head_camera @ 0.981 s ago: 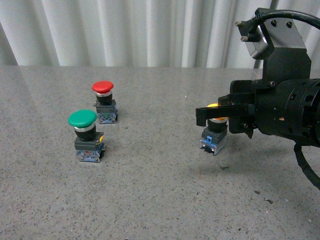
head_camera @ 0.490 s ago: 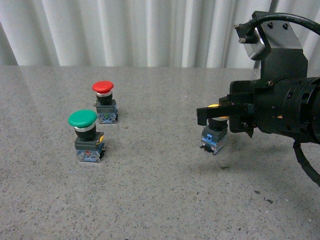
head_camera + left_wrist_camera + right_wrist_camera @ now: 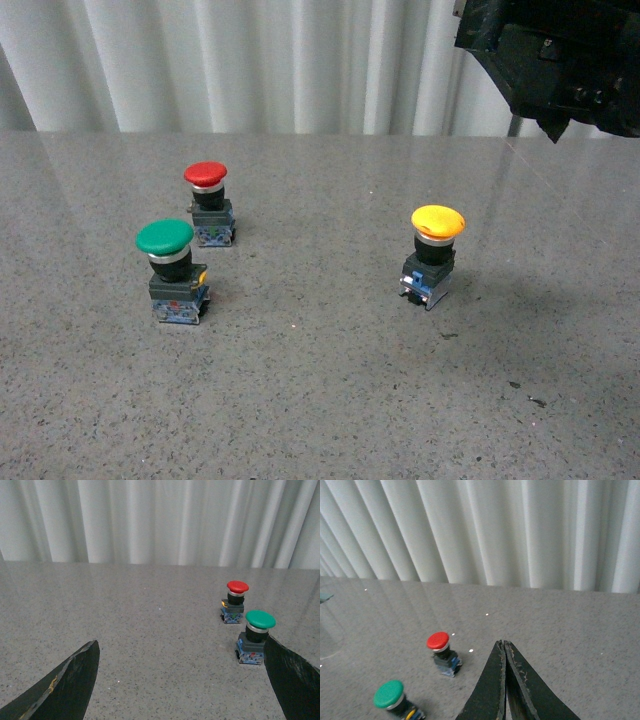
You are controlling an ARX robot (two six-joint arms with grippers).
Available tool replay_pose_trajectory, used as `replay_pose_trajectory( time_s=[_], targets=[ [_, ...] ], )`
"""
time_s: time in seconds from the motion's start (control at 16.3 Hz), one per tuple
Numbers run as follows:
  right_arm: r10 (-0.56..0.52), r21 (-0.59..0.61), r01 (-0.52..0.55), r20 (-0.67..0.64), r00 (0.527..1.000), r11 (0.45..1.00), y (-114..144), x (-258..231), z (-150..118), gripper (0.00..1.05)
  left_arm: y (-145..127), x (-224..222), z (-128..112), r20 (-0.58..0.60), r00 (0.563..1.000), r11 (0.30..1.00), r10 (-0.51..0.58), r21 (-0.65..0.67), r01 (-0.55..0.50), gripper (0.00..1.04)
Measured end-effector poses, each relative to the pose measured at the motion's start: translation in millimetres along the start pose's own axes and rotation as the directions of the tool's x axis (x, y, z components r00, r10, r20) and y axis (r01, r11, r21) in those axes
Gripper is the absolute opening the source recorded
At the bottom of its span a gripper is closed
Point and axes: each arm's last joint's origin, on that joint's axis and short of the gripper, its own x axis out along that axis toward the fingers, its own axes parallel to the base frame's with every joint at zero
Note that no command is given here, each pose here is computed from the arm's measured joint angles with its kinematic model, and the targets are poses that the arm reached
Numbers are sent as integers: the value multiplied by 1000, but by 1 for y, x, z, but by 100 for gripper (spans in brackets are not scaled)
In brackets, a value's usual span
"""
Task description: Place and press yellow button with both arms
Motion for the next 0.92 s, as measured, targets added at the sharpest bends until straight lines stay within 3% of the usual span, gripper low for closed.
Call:
replay_pose_trajectory(
  time_s=[0.12, 0.18, 0.31, 0.37, 0.61, 0.8, 0.92],
  targets=[
    [-18, 12, 18, 20, 1000, 1000, 6, -26, 6, 2, 0, 0, 0, 0, 1000, 1000, 0, 0, 0, 98],
    [-144, -28, 144, 18, 989, 989, 13, -40, 11, 2, 0, 0, 0, 0, 1000, 1000, 0, 0, 0, 98],
    [-442, -143, 441, 31, 897, 886, -2, -95, 10, 2, 0, 0, 0, 0, 1000, 1000, 0, 0, 0, 98],
    [-492, -164, 488, 17, 870, 857, -10, -117, 4, 2, 0, 0, 0, 0, 1000, 1000, 0, 0, 0, 98],
    [-468, -155, 482, 117, 876, 862, -18, -161, -2, 2, 0, 0, 0, 0, 1000, 1000, 0, 0, 0, 98],
    [-475, -170, 484, 94, 875, 858, -38, -184, -30, 2, 0, 0, 0, 0, 1000, 1000, 0, 0, 0, 98],
    [-471, -171, 480, 93, 877, 861, -38, -188, -36, 2, 0, 0, 0, 0, 1000, 1000, 0, 0, 0, 98]
  ],
)
